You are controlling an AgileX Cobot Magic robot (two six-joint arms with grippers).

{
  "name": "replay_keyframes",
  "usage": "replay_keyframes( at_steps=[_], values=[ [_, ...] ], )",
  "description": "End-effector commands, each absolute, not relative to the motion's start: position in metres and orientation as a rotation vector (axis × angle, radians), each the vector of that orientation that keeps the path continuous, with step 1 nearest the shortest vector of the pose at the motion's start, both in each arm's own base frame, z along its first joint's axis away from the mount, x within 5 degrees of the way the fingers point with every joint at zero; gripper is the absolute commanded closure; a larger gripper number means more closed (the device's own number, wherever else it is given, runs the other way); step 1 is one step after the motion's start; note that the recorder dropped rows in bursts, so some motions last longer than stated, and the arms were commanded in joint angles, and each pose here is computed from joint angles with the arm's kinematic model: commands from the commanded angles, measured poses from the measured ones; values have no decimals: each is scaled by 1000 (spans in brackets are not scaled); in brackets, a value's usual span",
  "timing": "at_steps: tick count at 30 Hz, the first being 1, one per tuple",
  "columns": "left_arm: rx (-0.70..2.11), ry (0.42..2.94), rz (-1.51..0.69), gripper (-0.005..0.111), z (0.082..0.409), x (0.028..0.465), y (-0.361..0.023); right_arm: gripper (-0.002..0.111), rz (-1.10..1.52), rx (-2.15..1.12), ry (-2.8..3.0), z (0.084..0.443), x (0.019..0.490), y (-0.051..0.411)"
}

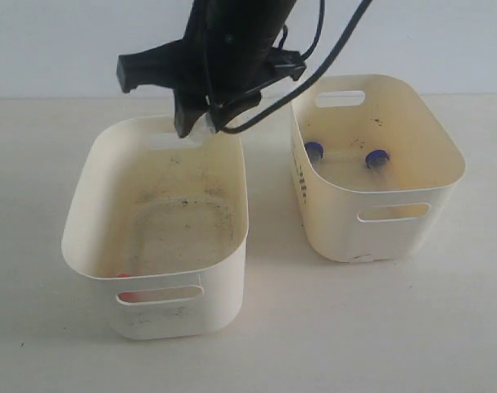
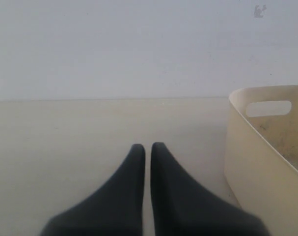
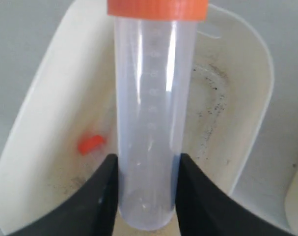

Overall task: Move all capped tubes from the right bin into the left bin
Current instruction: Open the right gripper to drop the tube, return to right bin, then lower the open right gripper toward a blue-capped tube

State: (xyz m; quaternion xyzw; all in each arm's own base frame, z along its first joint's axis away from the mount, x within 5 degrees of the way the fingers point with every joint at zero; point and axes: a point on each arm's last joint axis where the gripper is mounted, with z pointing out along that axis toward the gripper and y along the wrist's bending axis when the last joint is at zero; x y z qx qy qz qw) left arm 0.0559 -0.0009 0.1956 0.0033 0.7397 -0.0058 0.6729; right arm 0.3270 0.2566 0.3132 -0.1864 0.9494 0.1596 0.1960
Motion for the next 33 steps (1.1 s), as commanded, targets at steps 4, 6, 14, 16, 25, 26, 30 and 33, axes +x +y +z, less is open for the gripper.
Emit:
replay_keyframes(
  at_steps=[4,6,14,16,25,26,30,33],
  values=[
    [3,1655,-19,103,198,56,-1,47,457,-552,2658,287,317,265],
    [3,1655,-19,103,198,56,-1,42,447,-561,2674,281,318,266],
    [3,1655,-19,103,198,56,-1,45,423,-575,2641,295,328,259],
    [3,1655,-19,103,198,56,-1,58,388,-511,2639,314,344,238],
    [3,1655,-19,103,198,56,-1,108,303,-11,2769,308,409,102],
    [3,1655,-19,103,198,56,-1,108,346,-21,2822,298,412,95],
    [3,1655,-19,103,198,56,-1,108,415,42,2895,274,422,79],
    [3,1655,-19,103,198,56,-1,108,417,48,2923,261,427,77]
  ],
)
